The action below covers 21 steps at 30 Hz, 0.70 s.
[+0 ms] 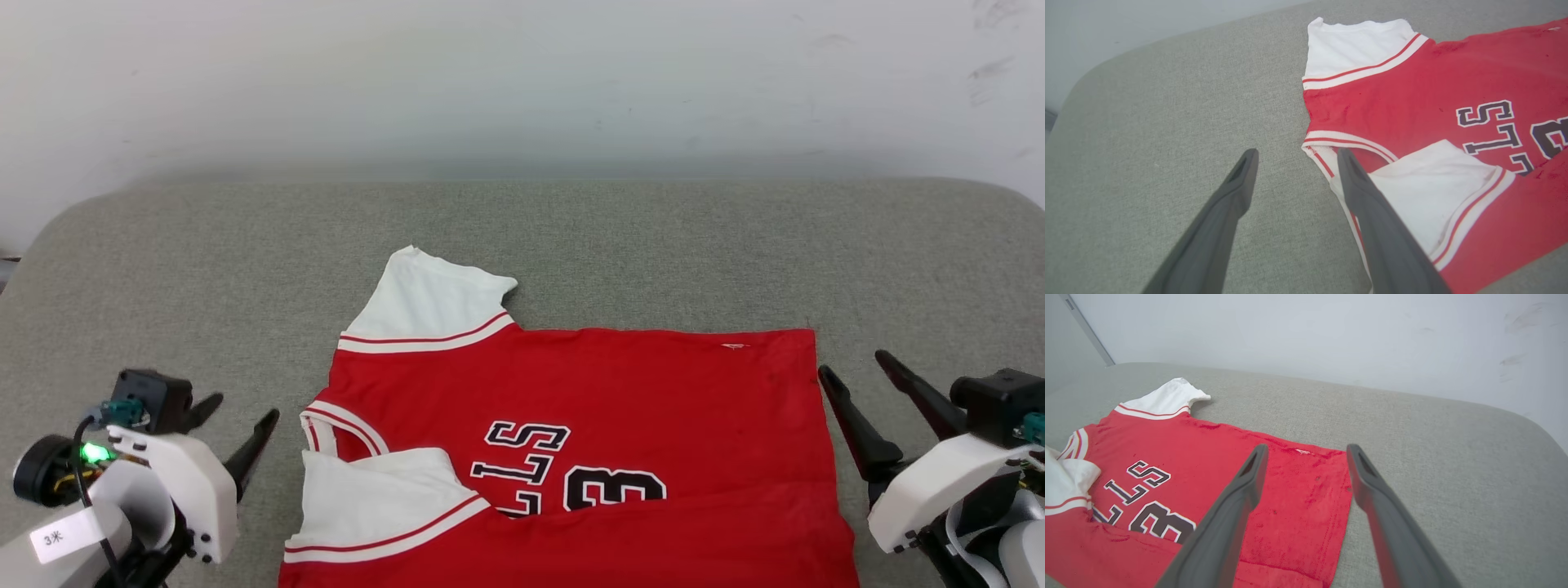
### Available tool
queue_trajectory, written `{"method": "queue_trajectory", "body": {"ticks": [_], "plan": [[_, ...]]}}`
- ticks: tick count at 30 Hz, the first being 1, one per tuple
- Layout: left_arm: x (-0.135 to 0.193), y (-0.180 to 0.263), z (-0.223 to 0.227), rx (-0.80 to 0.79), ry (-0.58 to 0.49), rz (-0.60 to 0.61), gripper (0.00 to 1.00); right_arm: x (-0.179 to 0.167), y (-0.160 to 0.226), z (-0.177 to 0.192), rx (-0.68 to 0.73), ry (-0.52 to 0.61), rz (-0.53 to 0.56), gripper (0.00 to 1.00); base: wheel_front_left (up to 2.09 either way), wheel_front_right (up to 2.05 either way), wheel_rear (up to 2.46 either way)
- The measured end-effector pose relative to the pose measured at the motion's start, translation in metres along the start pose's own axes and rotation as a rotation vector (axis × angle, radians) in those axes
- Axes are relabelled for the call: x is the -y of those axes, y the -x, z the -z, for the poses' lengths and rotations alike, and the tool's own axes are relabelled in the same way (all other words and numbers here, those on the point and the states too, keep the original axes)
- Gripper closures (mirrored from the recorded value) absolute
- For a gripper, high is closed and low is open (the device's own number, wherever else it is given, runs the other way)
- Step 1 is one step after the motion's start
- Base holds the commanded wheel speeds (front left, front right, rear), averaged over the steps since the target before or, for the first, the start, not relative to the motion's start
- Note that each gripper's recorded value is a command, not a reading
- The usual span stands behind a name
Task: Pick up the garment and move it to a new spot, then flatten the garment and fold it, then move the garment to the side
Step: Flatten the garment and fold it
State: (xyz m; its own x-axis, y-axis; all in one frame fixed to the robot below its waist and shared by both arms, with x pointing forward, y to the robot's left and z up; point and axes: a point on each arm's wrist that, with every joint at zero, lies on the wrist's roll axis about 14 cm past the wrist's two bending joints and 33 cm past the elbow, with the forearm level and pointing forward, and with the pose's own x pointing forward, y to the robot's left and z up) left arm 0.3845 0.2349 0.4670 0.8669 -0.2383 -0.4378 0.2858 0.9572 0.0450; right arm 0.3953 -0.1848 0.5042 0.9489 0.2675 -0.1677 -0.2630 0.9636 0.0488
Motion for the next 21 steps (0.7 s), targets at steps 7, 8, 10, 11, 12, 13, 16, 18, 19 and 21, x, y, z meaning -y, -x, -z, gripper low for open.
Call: {"method": "queue_trajectory", "body": {"ticks": [7, 8, 10, 11, 12, 13, 16, 18, 19, 21], "plan": [[-0.006, -0.022, -0.075, 0.222, -0.067, -0.025, 0.0, 0.006, 0.015, -0.027, 0.207, -0.021, 0.118, 0.0, 0.0, 0.0, 0.0], [-0.006, -0.026, -0.085, 0.247, -0.073, -0.021, 0.0, 0.005, 0.016, -0.028, 0.217, -0.024, 0.126, 0.0, 0.0, 0.0, 0.0], [-0.005, -0.036, -0.106, 0.278, -0.076, -0.004, 0.0, 0.004, 0.017, -0.03, 0.232, -0.019, 0.138, 0.0, 0.0, 0.0, 0.0], [-0.004, -0.042, -0.113, 0.278, -0.08, 0.01, 0.0, 0.003, 0.017, -0.03, 0.236, -0.018, 0.14, 0.0, 0.0, 0.0, 0.0], [-0.003, -0.049, -0.118, 0.259, -0.087, 0.028, 0.0, 0.002, 0.017, -0.031, 0.241, -0.016, 0.143, 0.0, 0.0, 0.0, 0.0], [-0.002, -0.056, -0.123, 0.245, -0.094, 0.04, 0.0, 0.002, 0.016, -0.03, 0.238, -0.013, 0.146, 0.0, 0.0, 0.0, 0.0], [0.005, -0.081, -0.136, 0.174, -0.1, 0.093, 0.0, 0.004, 0.013, -0.027, 0.231, -0.01, 0.159, 0.0, 0.0, 0.0, 0.0], [0.009, -0.098, -0.14, 0.113, -0.11, 0.12, 0.0, 0.008, 0.009, -0.026, 0.231, -0.006, 0.169, 0.0, 0.0, 0.0, 0.0], [0.009, -0.107, -0.141, 0.082, -0.114, 0.128, 0.0, 0.01, 0.006, -0.026, 0.229, -0.005, 0.173, 0.0, 0.0, 0.0, 0.0], [0.011, -0.124, -0.139, -0.006, -0.125, 0.144, 0.0, 0.013, 0.002, -0.024, 0.227, -0.007, 0.182, 0.0, 0.0, 0.0, 0.0]]}}
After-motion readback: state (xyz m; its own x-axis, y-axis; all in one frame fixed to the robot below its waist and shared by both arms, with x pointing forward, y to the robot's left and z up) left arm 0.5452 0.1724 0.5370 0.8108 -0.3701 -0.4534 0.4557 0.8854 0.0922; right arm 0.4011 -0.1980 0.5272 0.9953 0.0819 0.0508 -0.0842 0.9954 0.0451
